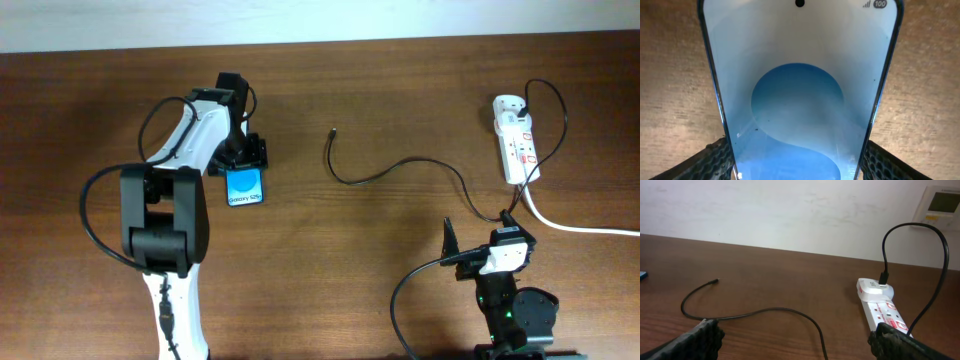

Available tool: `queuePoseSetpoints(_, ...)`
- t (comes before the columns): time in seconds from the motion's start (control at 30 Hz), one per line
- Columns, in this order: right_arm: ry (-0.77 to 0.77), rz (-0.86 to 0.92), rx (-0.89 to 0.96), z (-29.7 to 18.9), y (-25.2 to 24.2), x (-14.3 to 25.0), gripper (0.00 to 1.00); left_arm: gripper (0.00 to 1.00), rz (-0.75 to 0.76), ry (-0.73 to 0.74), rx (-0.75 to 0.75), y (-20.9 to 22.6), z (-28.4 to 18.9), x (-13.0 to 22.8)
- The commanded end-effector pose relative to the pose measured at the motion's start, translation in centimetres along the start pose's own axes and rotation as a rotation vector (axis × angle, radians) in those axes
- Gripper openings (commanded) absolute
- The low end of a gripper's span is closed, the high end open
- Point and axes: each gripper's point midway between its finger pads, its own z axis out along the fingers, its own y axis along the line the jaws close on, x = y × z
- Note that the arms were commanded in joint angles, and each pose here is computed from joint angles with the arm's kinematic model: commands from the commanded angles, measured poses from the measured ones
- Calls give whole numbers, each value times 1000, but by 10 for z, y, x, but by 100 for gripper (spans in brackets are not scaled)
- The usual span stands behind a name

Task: Plug charger to phone and switch on socket
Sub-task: 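Lift the phone with the left gripper and tilt it toward center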

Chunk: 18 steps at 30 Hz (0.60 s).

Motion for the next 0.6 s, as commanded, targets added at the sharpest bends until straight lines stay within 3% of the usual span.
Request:
queuePoseSetpoints(0.0,2,6,-7,0,2,2,98,76,13,-39,6,-6,-23,-17)
queuePoseSetpoints(0.33,2,6,-7,0,2,2,98,74,13,-86,36,-13,-76,-32)
queuePoseSetpoints(0.5,2,6,-7,0,2,2,98,57,-4,-78,64,-18,-76,-31)
queuePoseSetpoints(0.53,2,6,-7,0,2,2,98,44,-55,-75,67,-18,-76,-31)
queuePoseSetpoints(0.57,2,7,-7,0,2,2,98,39,-87,-74,68,-18,-76,-31)
